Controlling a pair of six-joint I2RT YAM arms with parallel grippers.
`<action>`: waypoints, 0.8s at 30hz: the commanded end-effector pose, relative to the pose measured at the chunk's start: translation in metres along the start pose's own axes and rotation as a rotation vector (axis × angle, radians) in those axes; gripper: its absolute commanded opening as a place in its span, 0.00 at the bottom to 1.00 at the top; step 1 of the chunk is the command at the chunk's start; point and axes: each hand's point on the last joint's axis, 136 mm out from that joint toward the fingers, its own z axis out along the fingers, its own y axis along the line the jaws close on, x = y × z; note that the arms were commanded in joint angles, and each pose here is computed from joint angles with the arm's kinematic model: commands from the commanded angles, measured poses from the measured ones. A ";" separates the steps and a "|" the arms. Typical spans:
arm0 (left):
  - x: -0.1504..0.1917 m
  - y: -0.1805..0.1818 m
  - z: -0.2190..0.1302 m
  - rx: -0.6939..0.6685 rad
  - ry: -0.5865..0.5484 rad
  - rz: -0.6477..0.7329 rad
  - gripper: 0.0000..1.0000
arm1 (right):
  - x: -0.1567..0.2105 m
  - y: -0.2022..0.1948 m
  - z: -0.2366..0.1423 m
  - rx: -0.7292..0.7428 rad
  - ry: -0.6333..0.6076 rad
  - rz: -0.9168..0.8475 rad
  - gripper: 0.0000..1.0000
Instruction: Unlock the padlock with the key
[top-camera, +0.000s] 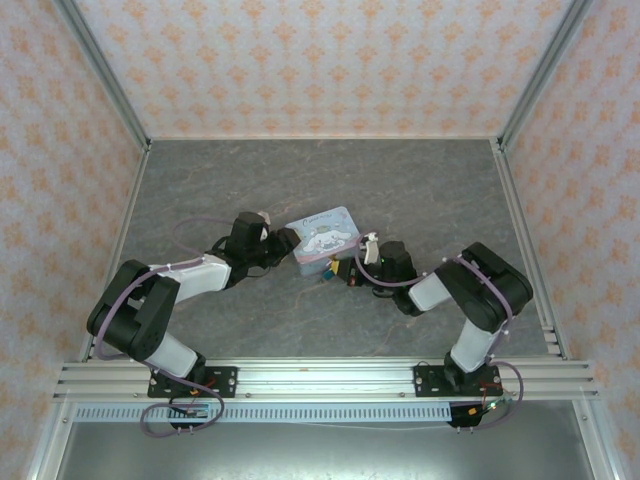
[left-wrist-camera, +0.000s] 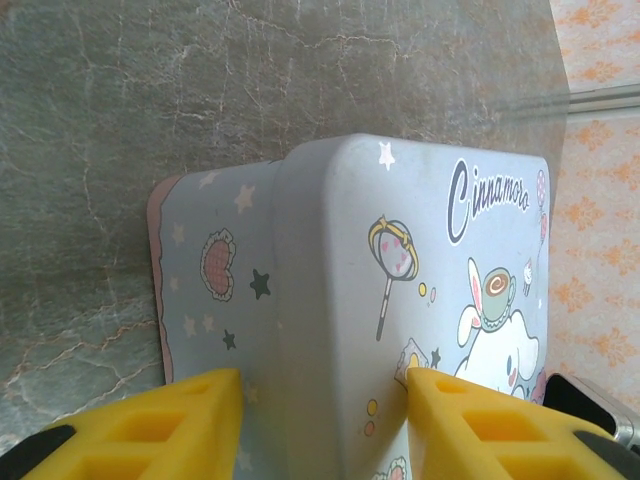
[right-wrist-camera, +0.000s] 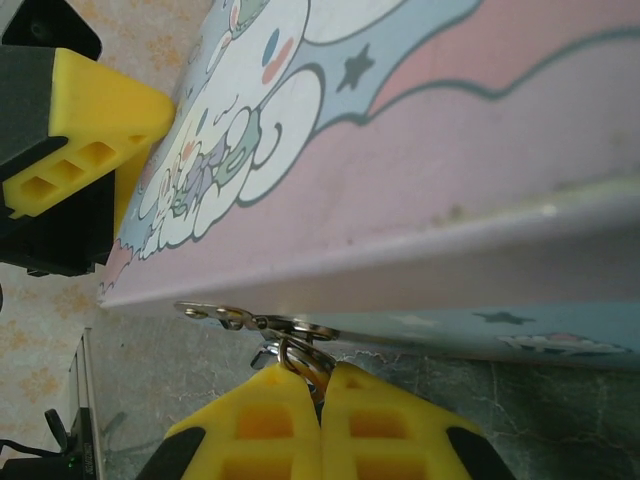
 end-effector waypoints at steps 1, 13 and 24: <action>0.010 0.047 -0.002 -0.178 0.022 -0.017 0.45 | -0.021 0.012 -0.008 -0.023 -0.071 -0.054 0.00; 0.012 0.052 0.002 -0.191 0.029 -0.020 0.45 | 0.001 -0.001 0.003 -0.012 0.049 -0.018 0.02; 0.011 0.048 0.000 -0.185 0.027 -0.015 0.45 | 0.002 -0.003 0.005 -0.003 0.062 -0.009 0.08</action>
